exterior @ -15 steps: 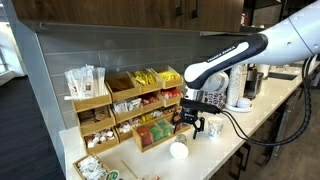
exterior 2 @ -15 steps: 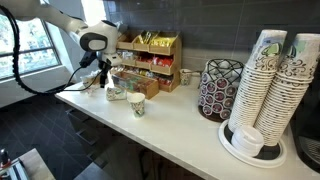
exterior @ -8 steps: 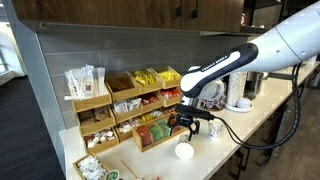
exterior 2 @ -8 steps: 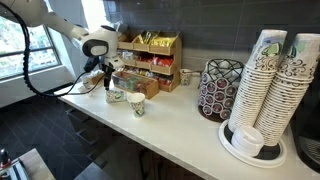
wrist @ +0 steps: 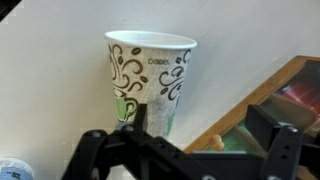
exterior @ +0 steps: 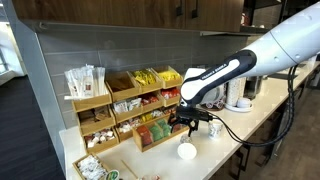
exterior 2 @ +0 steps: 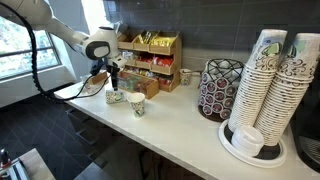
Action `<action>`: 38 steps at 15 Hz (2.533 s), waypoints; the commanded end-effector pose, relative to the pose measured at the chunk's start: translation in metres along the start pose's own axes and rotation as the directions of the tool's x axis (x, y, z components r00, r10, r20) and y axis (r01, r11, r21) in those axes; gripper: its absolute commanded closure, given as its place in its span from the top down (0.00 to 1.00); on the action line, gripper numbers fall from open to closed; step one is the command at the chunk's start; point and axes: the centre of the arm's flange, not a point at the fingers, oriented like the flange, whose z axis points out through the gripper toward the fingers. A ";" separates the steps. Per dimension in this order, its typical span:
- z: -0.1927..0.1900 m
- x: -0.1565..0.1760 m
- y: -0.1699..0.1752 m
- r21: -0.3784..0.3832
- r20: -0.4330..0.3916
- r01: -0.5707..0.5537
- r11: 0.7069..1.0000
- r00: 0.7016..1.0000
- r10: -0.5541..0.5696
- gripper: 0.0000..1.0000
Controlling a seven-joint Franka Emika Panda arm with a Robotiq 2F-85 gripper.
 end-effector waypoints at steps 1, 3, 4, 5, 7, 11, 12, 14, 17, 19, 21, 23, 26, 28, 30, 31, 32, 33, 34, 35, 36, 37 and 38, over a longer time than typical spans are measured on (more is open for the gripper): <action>0.001 0.000 0.000 0.001 -0.001 0.001 1.000 1.000 -0.001 1.00; 0.001 0.000 -0.001 0.002 -0.002 0.001 1.000 1.000 -0.001 1.00; 0.001 0.000 -0.001 0.002 -0.002 0.001 1.000 1.000 -0.001 1.00; 0.001 0.000 -0.001 0.002 -0.003 0.001 1.000 1.000 -0.001 1.00; 0.001 0.000 -0.001 0.002 -0.003 0.001 1.000 1.000 -0.001 1.00; 0.001 0.000 -0.001 0.002 -0.003 0.001 1.000 1.000 -0.001 1.00; 0.003 0.003 0.000 -0.014 -0.012 -0.021 1.000 1.000 0.021 1.00; 0.005 0.008 0.004 -0.027 -0.034 -0.035 0.999 0.999 0.034 1.00; 0.009 0.014 0.009 -0.060 -0.043 -0.013 0.998 0.999 0.011 1.00; 0.016 0.017 0.011 -0.076 -0.038 -0.005 0.997 0.999 0.002 1.00; 0.024 0.018 0.011 -0.093 -0.041 0.006 0.996 0.999 -0.010 1.00; 0.031 0.021 0.014 -0.111 -0.029 0.007 0.994 1.000 -0.010 1.00; 0.044 0.024 0.015 -0.110 -0.017 -0.003 0.994 1.000 0.001 1.00; 0.050 0.025 0.013 -0.107 -0.013 -0.003 0.994 1.000 0.002 1.00; 0.054 0.027 0.011 -0.109 0.024 -0.033 0.993 0.999 0.036 1.00; 0.056 0.028 0.012 -0.118 0.032 -0.037 0.992 0.999 0.041 1.00; 0.058 0.027 0.013 -0.124 0.041 -0.040 0.991 0.998 0.046 1.00; 0.060 0.028 0.014 -0.135 0.046 -0.047 0.990 0.998 0.053 1.00; 0.061 0.028 0.017 -0.147 0.054 -0.042 0.988 0.997 0.051 0.99; 0.063 0.028 0.019 -0.159 0.063 -0.045 0.986 0.996 0.056 0.76; 0.064 0.029 0.022 -0.161 0.071 -0.042 0.986 0.996 0.054 0.74; 0.064 0.029 0.026 -0.163 0.074 -0.043 0.986 0.996 0.056 0.70; 0.063 0.029 0.029 -0.162 0.070 -0.041 0.986 0.996 0.053 0.62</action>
